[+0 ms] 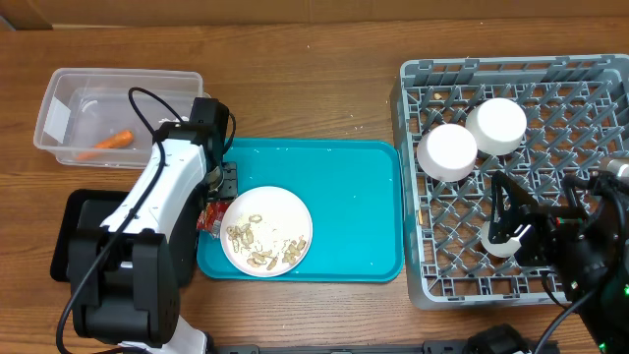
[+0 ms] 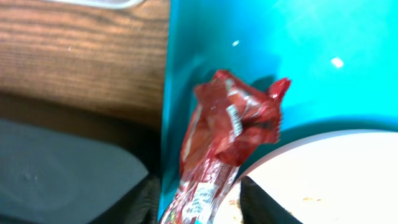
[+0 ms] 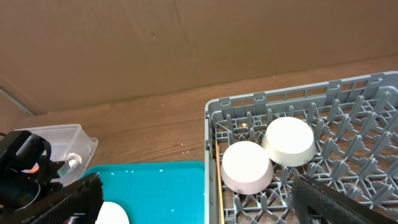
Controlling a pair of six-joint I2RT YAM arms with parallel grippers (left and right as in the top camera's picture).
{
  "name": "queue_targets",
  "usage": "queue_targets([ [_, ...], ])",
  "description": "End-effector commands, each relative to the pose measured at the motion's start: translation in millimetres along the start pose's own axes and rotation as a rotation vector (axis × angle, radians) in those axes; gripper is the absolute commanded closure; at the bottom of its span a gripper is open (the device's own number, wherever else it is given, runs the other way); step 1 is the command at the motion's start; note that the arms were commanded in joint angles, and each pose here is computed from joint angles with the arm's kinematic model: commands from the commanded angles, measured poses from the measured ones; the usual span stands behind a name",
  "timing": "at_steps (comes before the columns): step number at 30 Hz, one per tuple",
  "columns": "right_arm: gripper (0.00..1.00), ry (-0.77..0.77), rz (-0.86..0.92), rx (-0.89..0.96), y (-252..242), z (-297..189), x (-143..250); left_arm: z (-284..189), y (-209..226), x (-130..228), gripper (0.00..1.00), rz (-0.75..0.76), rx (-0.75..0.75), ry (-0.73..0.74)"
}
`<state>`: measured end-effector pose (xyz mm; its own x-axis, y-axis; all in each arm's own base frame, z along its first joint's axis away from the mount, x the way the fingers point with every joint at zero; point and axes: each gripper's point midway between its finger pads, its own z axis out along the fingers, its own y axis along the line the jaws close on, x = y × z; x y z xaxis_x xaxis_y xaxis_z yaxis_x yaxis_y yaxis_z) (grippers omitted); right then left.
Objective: Sort waste into correct bins and load items into the dishwasher
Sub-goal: 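Grasp the red snack wrapper on the tray with the left gripper, then lift the red wrapper over the clear bin and drop it in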
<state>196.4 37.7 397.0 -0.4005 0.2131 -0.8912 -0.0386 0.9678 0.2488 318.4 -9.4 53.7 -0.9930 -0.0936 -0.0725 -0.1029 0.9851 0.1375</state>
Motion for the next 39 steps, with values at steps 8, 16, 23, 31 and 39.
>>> queue_targets([
  [8, 0.0, -0.016, 0.004, 0.01, -2, -2, -4, 19, -6, 8, 0.62, 0.01, 0.01, -0.021],
  [16, 0.0, -0.016, 0.004, 0.01, -2, -2, -4, 12, -3, 8, 0.96, 0.011, -0.004, -0.012],
  [23, 0.0, -0.016, 0.004, 0.01, -2, -2, -4, -55, 5, -14, 0.96, 0.009, -0.017, -0.029],
  [31, 0.0, -0.016, 0.004, 0.01, -2, -2, -4, -137, 33, -72, 0.96, -0.06, -0.095, -0.272],
  [39, 0.0, -0.016, 0.004, 0.01, -2, -2, -4, -137, 92, -123, 0.95, -0.242, -0.159, -0.431],
])
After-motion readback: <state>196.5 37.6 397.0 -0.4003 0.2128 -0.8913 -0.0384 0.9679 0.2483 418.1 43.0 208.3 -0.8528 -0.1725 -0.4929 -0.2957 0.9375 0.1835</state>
